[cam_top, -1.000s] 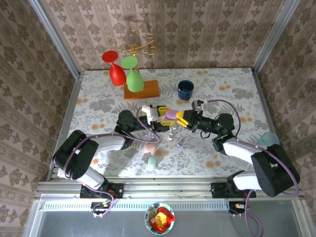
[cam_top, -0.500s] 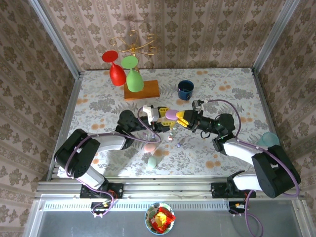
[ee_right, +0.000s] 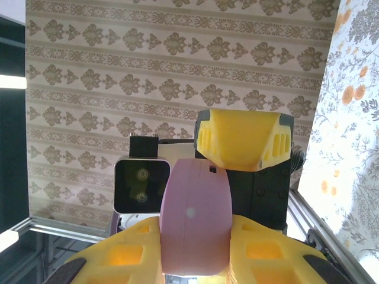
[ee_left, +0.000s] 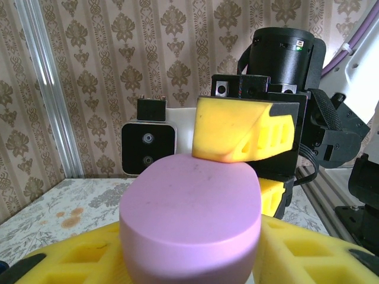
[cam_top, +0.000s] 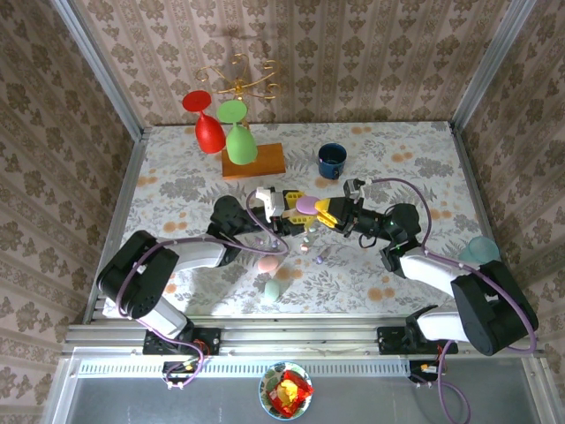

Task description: Insert the wireless bluetooth earbuds into the charging case

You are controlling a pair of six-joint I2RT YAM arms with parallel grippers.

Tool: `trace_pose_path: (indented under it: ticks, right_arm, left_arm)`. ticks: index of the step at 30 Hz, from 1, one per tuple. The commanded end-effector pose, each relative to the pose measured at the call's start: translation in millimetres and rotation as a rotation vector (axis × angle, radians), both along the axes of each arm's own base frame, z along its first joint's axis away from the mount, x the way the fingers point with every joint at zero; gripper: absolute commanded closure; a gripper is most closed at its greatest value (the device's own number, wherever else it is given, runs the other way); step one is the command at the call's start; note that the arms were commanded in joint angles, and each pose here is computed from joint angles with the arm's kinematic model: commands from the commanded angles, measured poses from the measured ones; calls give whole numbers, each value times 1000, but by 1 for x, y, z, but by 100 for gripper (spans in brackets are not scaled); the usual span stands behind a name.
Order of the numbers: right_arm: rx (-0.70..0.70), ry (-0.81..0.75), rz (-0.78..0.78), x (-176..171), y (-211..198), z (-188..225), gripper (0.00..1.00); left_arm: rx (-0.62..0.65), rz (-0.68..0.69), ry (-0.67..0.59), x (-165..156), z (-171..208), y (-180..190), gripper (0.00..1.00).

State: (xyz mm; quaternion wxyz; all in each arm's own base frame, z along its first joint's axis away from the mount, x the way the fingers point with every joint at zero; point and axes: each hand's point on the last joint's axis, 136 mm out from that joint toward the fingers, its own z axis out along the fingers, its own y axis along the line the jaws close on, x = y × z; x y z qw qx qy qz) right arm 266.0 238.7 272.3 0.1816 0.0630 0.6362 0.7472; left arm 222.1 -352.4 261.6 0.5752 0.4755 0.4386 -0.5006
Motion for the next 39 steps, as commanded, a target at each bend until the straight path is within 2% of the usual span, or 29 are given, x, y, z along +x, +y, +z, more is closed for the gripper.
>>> trace_pose_path:
  ticks: [1,19,26,27,29,31,34,36,39]
  right_arm:
    - [4,-50,-8,-5,-1,7,100]
    - [-11,-49,-17,-7,-1,3,100]
    - [-30,-46,-21,-8,0,1,100]
    - [-34,-49,-24,-8,0,1,98]
    - [-45,-63,-29,-8,0,4,86]
    - [-62,-89,-41,-7,-2,9,67]
    - [-141,-100,-87,0,-9,9,43]
    - [-234,-156,-130,2,-15,13,36]
    - [-430,-237,-163,0,-23,15,30]
  left_arm:
    - [-30,-42,-22,-7,15,-3,52]
    - [-32,-45,-15,-8,16,-2,50]
    - [-25,-56,-8,-11,12,-3,65]
    - [-24,-53,-10,-11,12,-2,65]
    - [-21,-48,-8,-10,10,-2,65]
    - [-17,-39,1,-8,7,-1,65]
    - [-1,-12,17,-2,0,4,64]
    - [20,14,53,7,-8,10,64]
    - [44,43,57,11,-15,18,64]
